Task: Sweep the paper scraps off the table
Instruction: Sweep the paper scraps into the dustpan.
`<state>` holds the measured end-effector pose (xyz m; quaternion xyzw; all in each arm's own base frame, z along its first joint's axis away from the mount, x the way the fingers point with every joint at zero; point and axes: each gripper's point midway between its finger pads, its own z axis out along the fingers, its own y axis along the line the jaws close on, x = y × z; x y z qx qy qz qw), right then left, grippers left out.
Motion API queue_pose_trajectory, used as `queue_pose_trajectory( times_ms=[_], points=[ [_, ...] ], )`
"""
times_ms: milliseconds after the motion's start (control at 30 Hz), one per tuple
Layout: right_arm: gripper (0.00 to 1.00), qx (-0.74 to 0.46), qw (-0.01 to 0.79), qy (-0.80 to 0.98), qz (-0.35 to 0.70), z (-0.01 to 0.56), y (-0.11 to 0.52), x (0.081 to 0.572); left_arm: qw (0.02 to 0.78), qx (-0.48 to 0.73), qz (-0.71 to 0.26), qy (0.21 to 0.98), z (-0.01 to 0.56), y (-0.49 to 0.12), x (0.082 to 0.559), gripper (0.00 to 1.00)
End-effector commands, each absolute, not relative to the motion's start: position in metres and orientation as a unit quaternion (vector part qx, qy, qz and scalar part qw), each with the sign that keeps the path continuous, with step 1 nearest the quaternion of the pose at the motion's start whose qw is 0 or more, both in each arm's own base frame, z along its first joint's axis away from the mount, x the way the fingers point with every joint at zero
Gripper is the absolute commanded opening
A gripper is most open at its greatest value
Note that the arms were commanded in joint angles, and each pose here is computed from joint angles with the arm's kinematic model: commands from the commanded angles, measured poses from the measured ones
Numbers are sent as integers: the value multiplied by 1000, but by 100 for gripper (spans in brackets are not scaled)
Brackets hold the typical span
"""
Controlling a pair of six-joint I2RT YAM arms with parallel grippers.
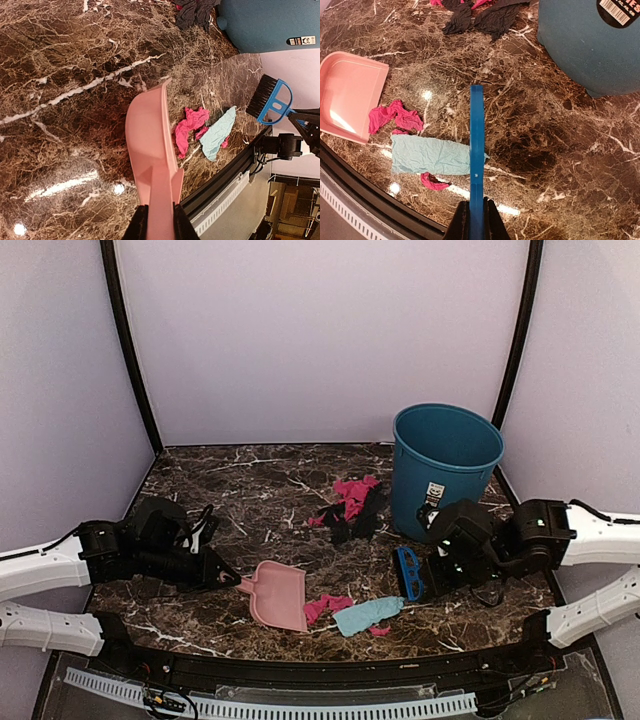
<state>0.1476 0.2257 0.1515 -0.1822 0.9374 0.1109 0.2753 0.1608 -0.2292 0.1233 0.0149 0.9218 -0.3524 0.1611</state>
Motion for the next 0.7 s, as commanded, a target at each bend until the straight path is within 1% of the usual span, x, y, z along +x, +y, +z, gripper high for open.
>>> queue_pose_trajectory(
  times_ms=[0,233,433,667],
  points=[
    [0,-173,254,948,81,151,213,142,159,21,-343,926,121,-228,159,0],
    [0,-192,195,961,26,123,214,134,155,30,-347,924,121,-231,159,0],
    [0,-224,155,959,80,106,243,121,144,25,-335,931,115,-229,158,0],
    [0,-241,136,955,110,96,264,116,114,20,-308,944,106,-227,154,0]
  ],
)
